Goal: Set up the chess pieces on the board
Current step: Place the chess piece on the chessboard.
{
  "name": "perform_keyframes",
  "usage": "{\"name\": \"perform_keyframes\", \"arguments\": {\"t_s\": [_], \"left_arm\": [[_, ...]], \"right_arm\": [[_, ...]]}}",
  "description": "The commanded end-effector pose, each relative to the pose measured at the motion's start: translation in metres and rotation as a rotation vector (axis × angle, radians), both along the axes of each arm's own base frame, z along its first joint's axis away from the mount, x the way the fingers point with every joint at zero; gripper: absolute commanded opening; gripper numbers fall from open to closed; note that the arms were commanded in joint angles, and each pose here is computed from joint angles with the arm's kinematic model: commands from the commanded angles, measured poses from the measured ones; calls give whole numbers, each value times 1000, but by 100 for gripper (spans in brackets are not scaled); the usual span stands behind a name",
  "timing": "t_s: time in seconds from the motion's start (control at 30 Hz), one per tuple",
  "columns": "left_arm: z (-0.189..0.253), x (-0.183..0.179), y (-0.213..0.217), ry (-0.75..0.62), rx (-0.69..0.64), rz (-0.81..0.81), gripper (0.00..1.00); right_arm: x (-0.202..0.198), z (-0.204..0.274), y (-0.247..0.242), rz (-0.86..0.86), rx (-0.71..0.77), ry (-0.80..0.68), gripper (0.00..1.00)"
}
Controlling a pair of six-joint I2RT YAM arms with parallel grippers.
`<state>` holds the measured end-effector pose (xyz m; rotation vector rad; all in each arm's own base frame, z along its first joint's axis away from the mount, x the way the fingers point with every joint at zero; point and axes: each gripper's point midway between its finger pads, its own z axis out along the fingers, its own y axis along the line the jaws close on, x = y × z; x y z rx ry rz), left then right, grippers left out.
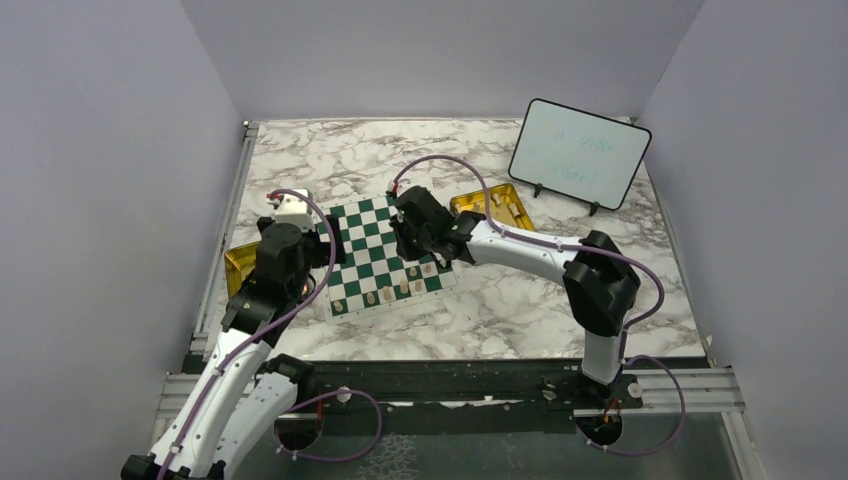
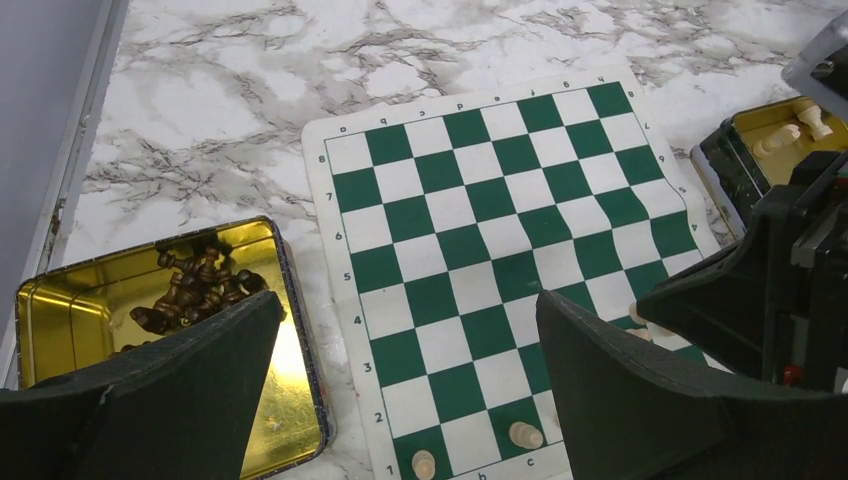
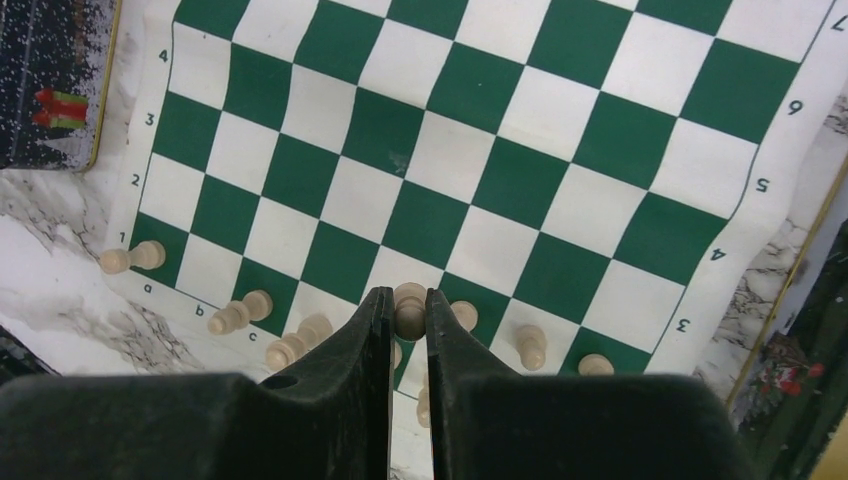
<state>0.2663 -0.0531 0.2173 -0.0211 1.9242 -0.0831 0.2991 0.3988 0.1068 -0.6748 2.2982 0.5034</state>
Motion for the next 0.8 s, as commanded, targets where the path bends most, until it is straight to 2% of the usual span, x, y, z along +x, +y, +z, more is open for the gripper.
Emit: {"name": "perform_keyframes", "arguments": {"t_s": [0.0, 0.77], "left_arm": [[14, -1, 4, -38, 0, 18, 99], [15, -1, 5, -40, -1, 23, 99]], "right_arm": [[0, -1, 13, -21, 2, -14, 15], [-16, -50, 27, -20, -100, 17, 15]]}}
